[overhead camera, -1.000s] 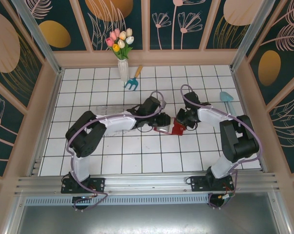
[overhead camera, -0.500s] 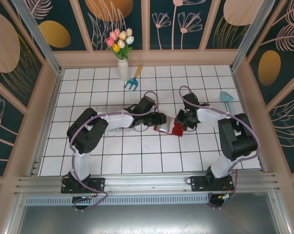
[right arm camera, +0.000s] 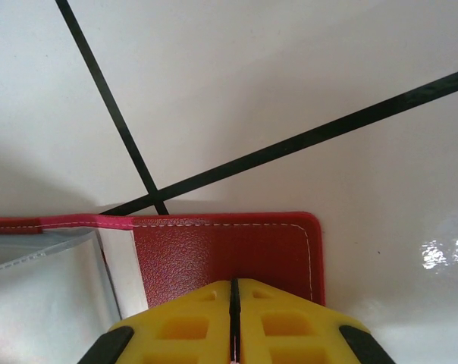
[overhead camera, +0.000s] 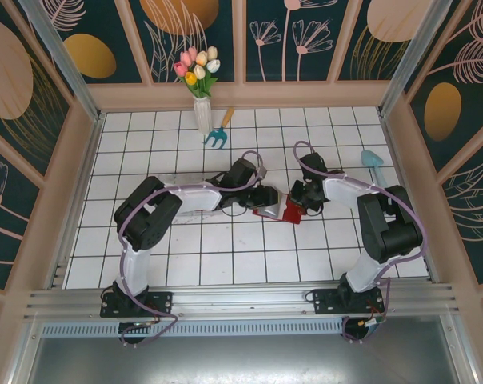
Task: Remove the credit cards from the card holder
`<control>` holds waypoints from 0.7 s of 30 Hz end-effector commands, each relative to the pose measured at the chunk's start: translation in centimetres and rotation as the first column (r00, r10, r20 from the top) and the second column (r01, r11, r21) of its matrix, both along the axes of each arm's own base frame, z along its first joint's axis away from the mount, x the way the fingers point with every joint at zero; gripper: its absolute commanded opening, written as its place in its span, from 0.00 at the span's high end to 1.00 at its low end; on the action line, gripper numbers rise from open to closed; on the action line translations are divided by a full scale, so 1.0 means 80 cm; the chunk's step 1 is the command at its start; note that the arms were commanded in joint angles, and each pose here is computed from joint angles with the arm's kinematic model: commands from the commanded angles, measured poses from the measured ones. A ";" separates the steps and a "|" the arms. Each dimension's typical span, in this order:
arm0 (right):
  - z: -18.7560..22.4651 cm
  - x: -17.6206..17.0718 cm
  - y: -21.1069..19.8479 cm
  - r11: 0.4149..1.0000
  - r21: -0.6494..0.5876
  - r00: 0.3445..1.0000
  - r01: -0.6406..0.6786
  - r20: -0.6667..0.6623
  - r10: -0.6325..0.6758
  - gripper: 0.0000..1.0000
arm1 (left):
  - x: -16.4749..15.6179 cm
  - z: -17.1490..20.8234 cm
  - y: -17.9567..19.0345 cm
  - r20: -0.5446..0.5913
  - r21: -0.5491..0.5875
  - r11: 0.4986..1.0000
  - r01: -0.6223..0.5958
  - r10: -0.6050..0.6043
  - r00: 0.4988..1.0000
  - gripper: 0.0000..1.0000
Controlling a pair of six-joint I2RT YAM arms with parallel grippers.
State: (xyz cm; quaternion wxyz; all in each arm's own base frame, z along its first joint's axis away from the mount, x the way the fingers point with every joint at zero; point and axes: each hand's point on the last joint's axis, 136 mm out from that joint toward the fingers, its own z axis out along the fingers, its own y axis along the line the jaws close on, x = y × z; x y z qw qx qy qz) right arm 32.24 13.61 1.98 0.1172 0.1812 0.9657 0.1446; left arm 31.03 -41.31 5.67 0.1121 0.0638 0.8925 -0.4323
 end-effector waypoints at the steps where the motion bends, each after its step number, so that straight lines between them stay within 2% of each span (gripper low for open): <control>1: -0.013 -0.004 -0.007 1.000 -0.024 1.000 0.003 -0.020 -0.004 0.89 | -0.009 0.026 -0.020 0.030 -0.070 0.996 0.060 -0.058 0.998 0.54; 9: -0.008 -0.001 -0.011 1.000 -0.029 1.000 0.011 -0.011 -0.011 0.88 | -0.020 0.028 -0.036 0.039 -0.070 0.992 0.109 -0.107 0.993 0.54; 16: 0.002 0.000 -0.019 0.998 -0.055 1.000 0.021 0.006 -0.021 0.88 | 0.010 0.016 0.015 0.090 0.081 0.996 -0.050 0.042 0.995 0.53; 21: 0.011 -0.001 -0.021 0.998 -0.060 1.000 0.026 0.017 -0.025 0.88 | 0.015 -0.005 0.031 0.075 0.145 0.987 -0.075 0.065 0.995 0.51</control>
